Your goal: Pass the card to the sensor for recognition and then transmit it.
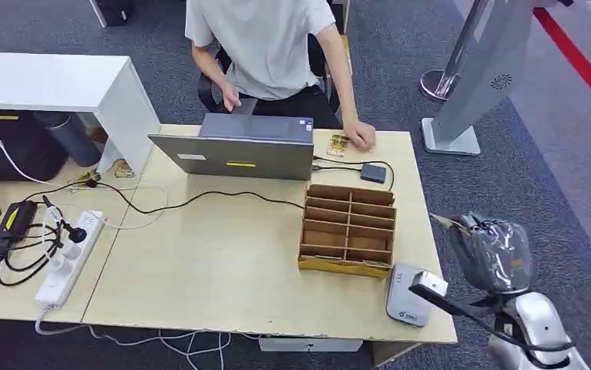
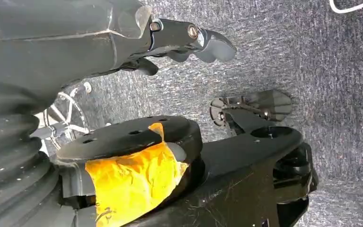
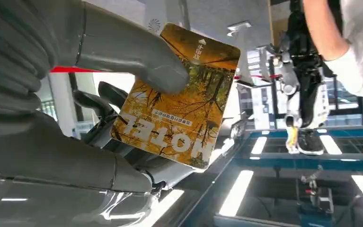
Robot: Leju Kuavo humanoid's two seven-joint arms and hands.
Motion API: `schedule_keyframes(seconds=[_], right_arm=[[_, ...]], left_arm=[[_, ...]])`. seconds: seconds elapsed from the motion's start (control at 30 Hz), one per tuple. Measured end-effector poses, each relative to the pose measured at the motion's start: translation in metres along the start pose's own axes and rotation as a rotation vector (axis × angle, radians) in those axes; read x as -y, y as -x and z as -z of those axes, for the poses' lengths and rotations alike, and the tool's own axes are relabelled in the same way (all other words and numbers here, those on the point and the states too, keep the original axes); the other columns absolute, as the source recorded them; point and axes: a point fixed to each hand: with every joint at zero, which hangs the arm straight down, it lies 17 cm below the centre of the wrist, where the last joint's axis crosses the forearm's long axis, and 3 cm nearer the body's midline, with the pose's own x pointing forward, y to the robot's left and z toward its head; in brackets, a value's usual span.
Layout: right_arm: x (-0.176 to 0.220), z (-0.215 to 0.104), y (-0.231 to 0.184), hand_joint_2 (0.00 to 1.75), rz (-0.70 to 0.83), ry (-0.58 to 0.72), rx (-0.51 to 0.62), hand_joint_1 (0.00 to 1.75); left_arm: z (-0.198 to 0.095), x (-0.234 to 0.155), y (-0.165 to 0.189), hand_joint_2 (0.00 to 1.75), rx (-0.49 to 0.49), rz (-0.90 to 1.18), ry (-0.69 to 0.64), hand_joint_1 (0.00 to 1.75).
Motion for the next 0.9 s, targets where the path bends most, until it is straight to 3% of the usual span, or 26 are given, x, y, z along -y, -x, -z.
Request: schedule_keyframes(seconds=[0.47,0.9], right_arm=[[-0.013,-0.03,-0.031,1.75,0.043,-0.038,-0.004,1.75],[-0.109,-0.079,-0.04,1.75,0.023,-0.248,-0.098,1.75]], left_arm=[[0.001,-0.001,0.0,1.75,-0.007,0.011,-0.008,0.0],[0.0,0.003,0.004,1.75,-0.033,0.032,0.004,0.0]])
